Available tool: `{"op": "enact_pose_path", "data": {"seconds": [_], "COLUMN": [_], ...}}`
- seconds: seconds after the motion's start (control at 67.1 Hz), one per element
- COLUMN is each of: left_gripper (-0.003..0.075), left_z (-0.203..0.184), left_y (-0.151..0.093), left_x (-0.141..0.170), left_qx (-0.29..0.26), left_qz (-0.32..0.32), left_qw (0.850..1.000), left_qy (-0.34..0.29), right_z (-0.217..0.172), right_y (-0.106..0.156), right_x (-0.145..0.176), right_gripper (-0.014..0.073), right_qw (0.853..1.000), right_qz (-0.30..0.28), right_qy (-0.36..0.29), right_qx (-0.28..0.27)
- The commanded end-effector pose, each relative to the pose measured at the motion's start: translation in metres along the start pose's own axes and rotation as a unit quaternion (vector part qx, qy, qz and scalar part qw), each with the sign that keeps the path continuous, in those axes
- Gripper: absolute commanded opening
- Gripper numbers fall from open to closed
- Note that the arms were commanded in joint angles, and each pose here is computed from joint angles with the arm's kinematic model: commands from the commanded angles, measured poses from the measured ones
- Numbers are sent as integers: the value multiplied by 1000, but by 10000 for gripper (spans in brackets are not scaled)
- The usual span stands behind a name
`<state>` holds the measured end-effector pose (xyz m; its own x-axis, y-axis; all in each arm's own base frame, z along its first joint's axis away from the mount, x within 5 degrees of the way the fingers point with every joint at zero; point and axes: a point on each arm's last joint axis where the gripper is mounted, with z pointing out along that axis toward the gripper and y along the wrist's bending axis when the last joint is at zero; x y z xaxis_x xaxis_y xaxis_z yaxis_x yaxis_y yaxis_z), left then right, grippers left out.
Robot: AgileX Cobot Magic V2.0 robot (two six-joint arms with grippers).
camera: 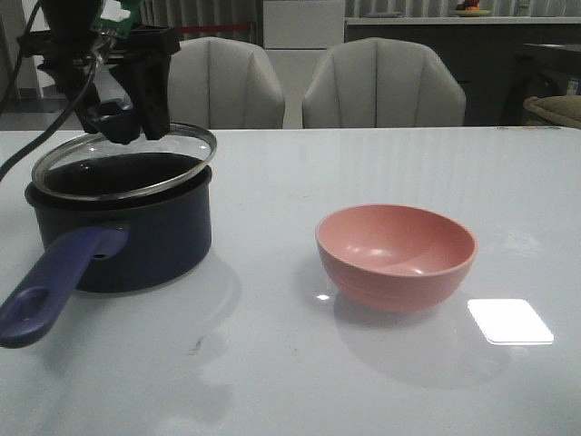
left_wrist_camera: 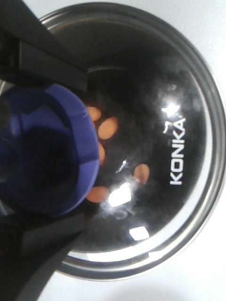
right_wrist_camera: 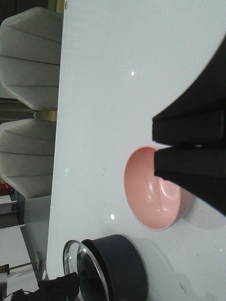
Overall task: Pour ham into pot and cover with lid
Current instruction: 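Lower the glass lid onto the saucepan and open the left gripper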
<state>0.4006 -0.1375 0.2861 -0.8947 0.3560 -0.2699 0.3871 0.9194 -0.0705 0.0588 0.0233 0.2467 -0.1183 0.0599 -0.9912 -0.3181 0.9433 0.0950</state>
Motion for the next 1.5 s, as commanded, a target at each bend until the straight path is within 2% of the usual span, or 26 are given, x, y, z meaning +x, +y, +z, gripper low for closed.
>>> {"op": "enact_pose_path", "data": {"seconds": [0.0,0.745,0.819,0.938,1.028,1.489], "left_gripper": [334,338,377,517,582,586], "left_z": [-39,-18,-16,-12,-10,-11], "left_y": [-6,-2,-1,-1,0,-3], "left_x": [9,-3,-4,-5,-5,-9], "left_qx": [-3,-9,-9,-10,-11,2], "left_qz": [6,4,4,4,4,-2], "left_qw": [1000,999,999,999,999,997], "left_qy": [-30,-50,-53,-50,-48,-71], "right_z": [-1,-1,-1,-1,-1,-1], "right_y": [-1,-1,-1,-1,-1,-1], "right_x": [-14,-14,-14,-14,-14,-14], "right_gripper": [139,139,139,139,139,139], "right_qw": [999,999,999,999,999,999], "right_qz": [2,2,2,2,2,2], "right_qy": [-44,-44,-44,-44,-44,-44], "right_qx": [10,10,10,10,10,10]}}
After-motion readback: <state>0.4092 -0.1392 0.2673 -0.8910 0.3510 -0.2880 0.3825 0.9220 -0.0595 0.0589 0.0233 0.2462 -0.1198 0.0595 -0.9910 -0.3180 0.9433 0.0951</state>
